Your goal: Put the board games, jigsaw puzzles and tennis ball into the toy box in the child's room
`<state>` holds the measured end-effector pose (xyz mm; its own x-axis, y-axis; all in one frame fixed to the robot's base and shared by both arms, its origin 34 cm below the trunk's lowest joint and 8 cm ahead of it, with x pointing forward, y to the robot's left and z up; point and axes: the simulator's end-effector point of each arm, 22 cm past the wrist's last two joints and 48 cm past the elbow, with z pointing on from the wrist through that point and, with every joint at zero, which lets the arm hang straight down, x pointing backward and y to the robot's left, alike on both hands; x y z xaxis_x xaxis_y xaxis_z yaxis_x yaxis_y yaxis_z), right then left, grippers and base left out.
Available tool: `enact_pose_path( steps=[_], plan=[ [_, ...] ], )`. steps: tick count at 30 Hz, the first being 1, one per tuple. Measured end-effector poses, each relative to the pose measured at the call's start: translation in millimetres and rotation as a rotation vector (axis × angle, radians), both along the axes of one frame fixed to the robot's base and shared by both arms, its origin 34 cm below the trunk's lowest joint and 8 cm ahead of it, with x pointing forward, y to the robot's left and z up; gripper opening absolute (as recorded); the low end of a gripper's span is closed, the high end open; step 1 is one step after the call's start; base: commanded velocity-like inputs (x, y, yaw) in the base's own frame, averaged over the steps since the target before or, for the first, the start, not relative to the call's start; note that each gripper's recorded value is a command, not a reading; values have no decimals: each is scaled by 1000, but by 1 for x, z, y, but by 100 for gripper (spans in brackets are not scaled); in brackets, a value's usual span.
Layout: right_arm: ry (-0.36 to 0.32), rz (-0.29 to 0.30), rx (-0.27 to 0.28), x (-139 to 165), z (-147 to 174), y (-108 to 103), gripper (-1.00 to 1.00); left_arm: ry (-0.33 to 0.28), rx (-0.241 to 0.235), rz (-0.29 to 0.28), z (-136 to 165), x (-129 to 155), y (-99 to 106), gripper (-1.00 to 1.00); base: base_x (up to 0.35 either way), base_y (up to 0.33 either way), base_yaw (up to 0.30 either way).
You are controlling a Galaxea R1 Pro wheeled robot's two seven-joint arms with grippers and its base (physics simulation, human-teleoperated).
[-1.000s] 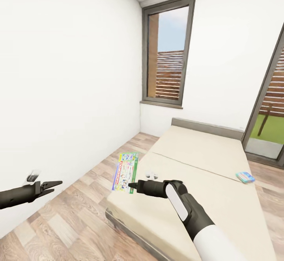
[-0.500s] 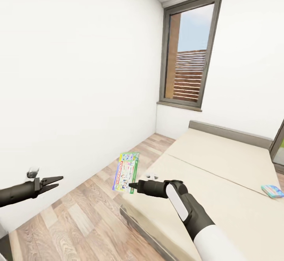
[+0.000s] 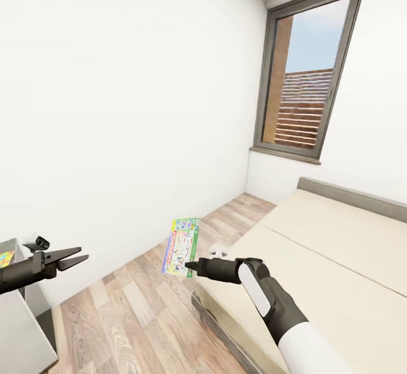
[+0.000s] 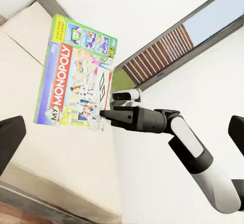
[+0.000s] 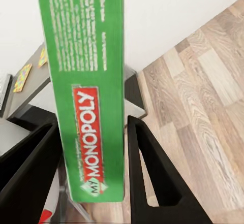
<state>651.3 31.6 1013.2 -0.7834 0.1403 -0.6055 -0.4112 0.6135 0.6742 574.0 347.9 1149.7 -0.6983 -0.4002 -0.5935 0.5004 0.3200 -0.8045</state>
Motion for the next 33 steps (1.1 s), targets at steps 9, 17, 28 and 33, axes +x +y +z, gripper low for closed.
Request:
enact_pose_path(
  steps=[9,17,28,33],
  plan=[
    [0,-1,-2,0,0,-1,-100,-3,1,-1,0,0,-1,100,0,0,293],
    [0,-2,-1,0,1,-2,-100,-3,1,-1,1,-1,-1,100,0,0,293],
    [0,0,1,-5,11,0,-100,1,5,-10,9,-5,-4,100,0,0,293],
    [0,0,1,-6,15,0,-100,2,4,-10,13,-7,-4,100,0,0,293]
  ],
)
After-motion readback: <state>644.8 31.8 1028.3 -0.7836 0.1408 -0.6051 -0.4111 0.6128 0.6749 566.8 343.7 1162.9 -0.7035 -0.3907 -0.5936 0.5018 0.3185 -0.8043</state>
